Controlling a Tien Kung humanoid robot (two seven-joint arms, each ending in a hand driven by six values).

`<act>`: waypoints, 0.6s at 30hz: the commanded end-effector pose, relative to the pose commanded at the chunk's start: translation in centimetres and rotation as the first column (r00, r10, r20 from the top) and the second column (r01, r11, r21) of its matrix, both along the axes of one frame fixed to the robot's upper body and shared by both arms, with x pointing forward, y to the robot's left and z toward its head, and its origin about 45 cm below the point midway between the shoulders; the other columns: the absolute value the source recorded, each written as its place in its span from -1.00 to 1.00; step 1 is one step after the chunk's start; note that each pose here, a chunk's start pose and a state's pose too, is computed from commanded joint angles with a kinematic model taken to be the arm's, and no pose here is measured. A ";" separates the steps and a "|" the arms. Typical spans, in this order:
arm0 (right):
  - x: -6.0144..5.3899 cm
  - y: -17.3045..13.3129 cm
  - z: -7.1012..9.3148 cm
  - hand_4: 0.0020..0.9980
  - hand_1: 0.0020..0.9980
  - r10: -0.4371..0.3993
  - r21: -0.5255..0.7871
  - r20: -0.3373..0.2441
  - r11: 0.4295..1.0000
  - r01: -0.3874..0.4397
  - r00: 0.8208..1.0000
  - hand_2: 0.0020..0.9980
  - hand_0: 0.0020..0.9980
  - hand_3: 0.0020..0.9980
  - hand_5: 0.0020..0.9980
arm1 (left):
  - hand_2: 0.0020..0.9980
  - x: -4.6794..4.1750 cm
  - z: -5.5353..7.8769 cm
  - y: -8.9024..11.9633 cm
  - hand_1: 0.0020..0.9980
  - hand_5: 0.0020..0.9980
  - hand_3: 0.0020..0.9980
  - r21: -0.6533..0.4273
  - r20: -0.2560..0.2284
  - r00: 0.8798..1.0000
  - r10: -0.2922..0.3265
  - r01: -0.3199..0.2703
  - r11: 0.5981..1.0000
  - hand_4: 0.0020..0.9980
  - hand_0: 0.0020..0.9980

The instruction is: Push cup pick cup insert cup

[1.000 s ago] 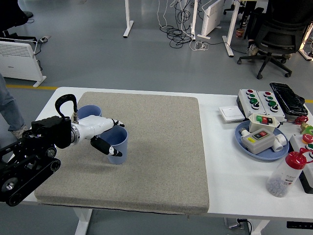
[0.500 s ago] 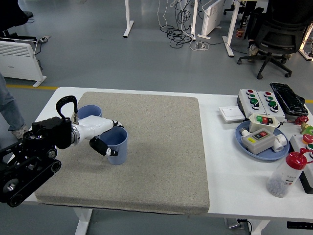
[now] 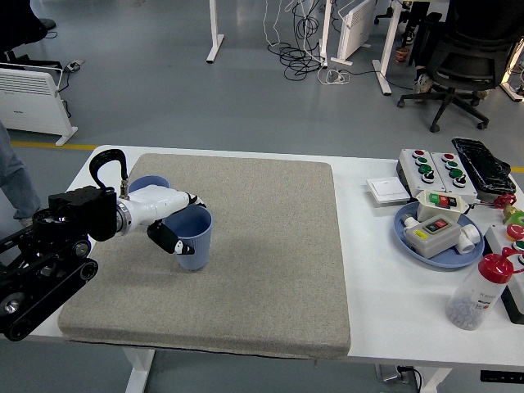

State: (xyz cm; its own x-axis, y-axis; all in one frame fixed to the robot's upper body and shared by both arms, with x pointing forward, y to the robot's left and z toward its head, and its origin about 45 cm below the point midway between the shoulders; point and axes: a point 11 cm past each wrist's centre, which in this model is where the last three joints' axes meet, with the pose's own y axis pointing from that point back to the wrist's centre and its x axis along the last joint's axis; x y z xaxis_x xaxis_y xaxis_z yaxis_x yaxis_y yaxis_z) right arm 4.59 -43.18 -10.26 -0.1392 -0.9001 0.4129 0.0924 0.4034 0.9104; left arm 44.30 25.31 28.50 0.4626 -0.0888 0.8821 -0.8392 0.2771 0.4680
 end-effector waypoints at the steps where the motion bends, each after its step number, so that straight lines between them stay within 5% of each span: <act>1: 0.0 0.0 0.0 -0.80 0.22 0.000 0.000 0.000 1.000 0.000 1.000 0.27 0.38 0.17 -0.02 | 0.26 -0.02 0.1 0.0 0.11 -0.62 0.00 -0.001 0.001 1.000 -0.001 0.001 1.000 0.27 -0.26; 8: 0.1 0.0 0.0 -0.80 0.22 -0.003 0.000 0.004 1.000 0.003 1.000 0.27 0.38 0.17 -0.02 | 0.23 0.09 4.3 0.5 0.11 -0.66 -0.02 -0.023 0.037 0.999 -0.006 0.007 1.000 0.23 -0.25; 14: 0.3 -0.1 0.1 -0.80 0.22 -0.002 -0.001 0.006 1.000 0.002 1.000 0.27 0.38 0.17 -0.02 | 0.19 1.64 9.9 3.6 0.11 -0.69 -0.03 -0.032 0.118 0.991 0.057 -0.054 0.998 0.21 -0.23; 18: 0.2 -0.1 0.1 -0.80 0.22 -0.002 -0.002 0.003 1.000 0.002 1.000 0.27 0.38 0.17 -0.02 | 0.20 2.83 11.5 5.6 0.11 -0.71 -0.03 -0.023 0.142 0.983 0.114 -0.112 0.993 0.19 -0.21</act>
State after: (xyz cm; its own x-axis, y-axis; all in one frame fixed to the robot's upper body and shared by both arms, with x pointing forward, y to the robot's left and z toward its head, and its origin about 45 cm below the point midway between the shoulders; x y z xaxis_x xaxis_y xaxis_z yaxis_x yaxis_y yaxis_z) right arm 4.77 -43.29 -10.18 -0.1427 -0.8991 0.4139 0.0905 0.4046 0.9100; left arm 47.13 30.88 40.01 0.3384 -0.0295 0.9406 -0.9233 0.1825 0.3379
